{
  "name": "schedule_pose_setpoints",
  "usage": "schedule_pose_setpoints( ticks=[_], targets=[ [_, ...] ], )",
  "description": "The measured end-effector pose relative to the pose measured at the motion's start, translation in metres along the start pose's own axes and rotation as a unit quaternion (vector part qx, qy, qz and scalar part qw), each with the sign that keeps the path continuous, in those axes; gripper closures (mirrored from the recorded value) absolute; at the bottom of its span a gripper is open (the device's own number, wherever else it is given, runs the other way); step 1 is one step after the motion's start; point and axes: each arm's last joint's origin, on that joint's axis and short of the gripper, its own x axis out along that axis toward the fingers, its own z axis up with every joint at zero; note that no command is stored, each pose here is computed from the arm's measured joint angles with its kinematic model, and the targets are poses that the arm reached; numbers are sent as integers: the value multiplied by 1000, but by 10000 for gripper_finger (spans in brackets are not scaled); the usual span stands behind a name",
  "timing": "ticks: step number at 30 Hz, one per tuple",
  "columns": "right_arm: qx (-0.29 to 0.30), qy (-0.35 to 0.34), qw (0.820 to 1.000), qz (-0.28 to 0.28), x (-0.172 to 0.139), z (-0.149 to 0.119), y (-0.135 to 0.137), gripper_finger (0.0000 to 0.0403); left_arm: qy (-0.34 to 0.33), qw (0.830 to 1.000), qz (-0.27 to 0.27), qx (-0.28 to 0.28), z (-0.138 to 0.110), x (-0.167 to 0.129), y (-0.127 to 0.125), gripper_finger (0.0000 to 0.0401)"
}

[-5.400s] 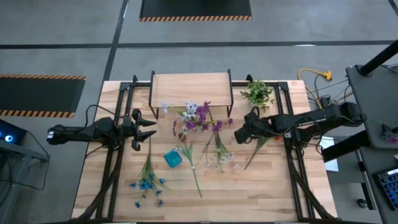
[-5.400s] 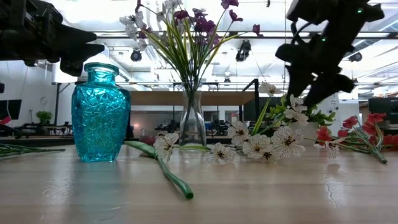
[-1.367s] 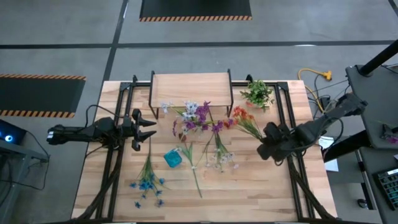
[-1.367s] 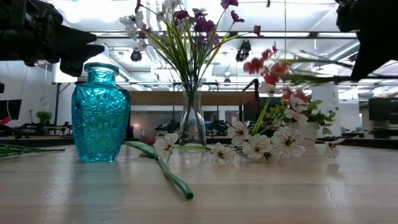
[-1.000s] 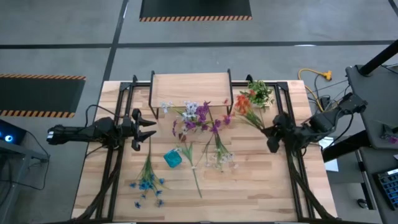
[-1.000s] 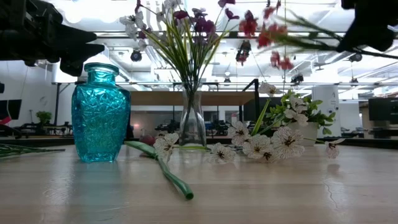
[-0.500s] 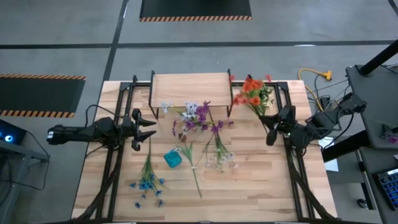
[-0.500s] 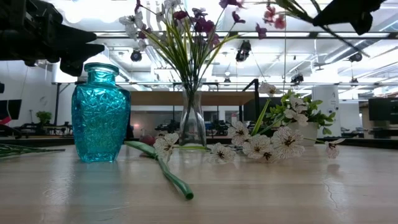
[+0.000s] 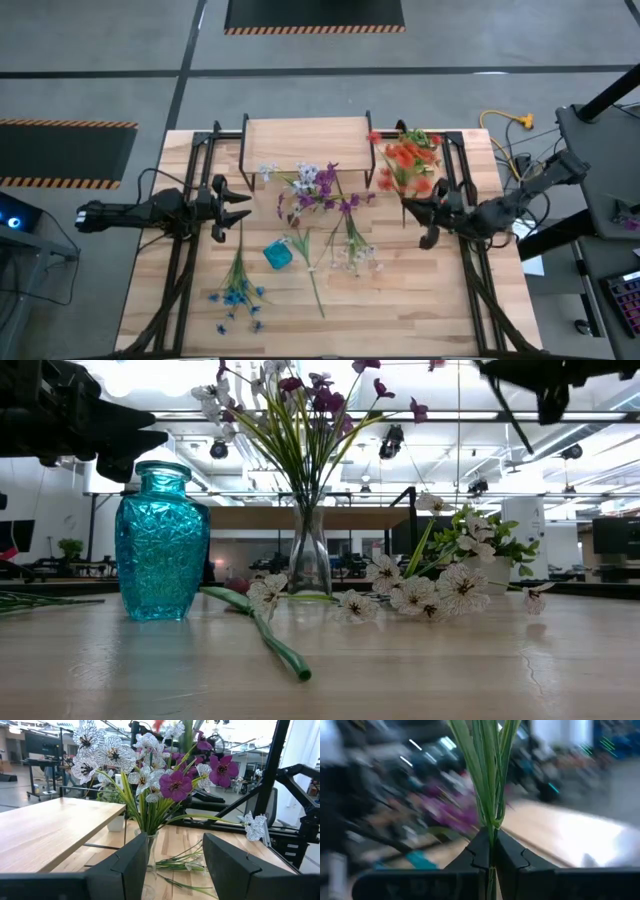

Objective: Pick and place flowers into a vace then onto a shelf
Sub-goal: Put the orange flowers into the transparent vase

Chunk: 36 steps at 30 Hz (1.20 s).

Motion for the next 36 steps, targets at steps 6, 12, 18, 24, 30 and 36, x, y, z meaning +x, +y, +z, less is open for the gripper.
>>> schedule_pose_setpoints(
  ticks=[6, 12, 18, 24, 30, 36],
  targets=[
    [-23, -85, 995, 52, -9, -22, -13, 394, 0, 1000, 0, 0, 0, 0, 0, 227],
    [-54, -73, 995, 30, -7, -37, -22, 394, 0, 1000, 0, 0, 0, 0, 0, 227],
    [-91, -75, 992, 34, 6, -36, -25, 394, 0, 1000, 0, 0, 0, 0, 0, 227],
    [-105, -96, 985, 94, 34, -29, -24, 394, 0, 1000, 0, 0, 0, 0, 0, 227],
    [-120, -91, 977, 153, 56, -40, -13, 394, 0, 1000, 0, 0, 0, 0, 0, 227],
    [-150, -111, 965, 187, 79, -52, 2, 394, 0, 1000, 0, 0, 0, 0, 0, 227]
  ],
)
